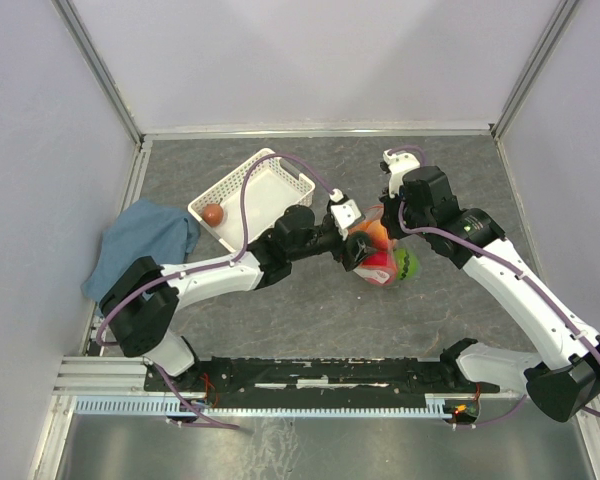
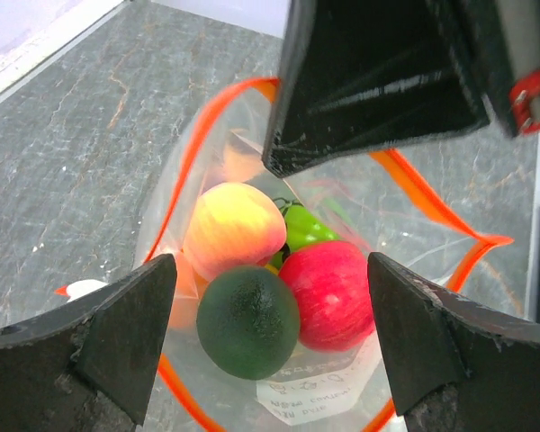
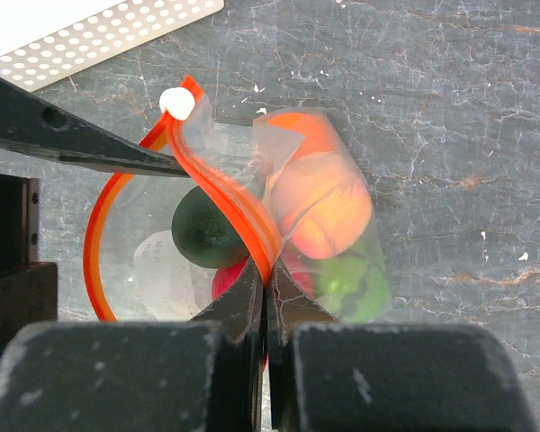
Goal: Place the food in the zip-top bag and seal the zipper
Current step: Place the fake fruit in the zipper food storage bag.
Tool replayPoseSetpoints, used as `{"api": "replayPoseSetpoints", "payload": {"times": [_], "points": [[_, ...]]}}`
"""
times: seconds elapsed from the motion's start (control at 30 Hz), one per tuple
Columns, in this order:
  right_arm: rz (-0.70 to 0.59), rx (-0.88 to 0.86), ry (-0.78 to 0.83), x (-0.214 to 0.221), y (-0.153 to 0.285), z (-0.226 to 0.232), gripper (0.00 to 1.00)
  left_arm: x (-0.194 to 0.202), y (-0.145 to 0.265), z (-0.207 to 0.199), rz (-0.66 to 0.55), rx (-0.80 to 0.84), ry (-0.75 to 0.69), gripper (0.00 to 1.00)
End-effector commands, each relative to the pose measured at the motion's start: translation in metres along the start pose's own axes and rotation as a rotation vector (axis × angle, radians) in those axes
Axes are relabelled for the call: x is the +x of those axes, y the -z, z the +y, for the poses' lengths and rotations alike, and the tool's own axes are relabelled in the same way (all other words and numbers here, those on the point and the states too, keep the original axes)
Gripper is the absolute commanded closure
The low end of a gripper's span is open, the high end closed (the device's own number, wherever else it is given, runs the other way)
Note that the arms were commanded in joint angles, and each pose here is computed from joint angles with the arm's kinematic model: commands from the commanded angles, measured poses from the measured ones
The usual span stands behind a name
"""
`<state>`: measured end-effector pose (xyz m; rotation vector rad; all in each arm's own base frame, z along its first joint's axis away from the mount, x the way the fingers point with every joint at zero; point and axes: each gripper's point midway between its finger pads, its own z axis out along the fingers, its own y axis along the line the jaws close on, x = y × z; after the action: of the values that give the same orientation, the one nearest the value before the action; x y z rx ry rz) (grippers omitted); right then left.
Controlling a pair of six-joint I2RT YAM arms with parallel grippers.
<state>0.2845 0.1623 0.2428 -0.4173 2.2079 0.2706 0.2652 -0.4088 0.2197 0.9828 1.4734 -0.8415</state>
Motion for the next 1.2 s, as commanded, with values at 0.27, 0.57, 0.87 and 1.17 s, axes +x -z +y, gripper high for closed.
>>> {"api": "replayPoseSetpoints", "payload": {"times": [0.27, 0.57, 0.87, 1.17], "points": [[-0.075, -0.006, -0.01, -0.019, 0.005, 0.002, 0.99, -0.034, 0.059, 0.008, 0.049, -0.26, 0.474, 0.12], [-0.066, -0.007, -0.011, -0.016, 0.004, 0.002, 0.99, 0.011, 0.071, 0.015, 0.173, -0.406, 0.639, 0.25], [-0.061, 0.01, -0.006, -0.016, 0.006, -0.001, 0.99, 0.025, 0.037, 0.004, 0.254, -0.334, 0.695, 0.63], [-0.028, 0.195, 0.037, -0.013, 0.017, -0.036, 0.99, -0.032, 0.047, -0.003, 0.224, -0.279, 0.679, 0.97]]}}
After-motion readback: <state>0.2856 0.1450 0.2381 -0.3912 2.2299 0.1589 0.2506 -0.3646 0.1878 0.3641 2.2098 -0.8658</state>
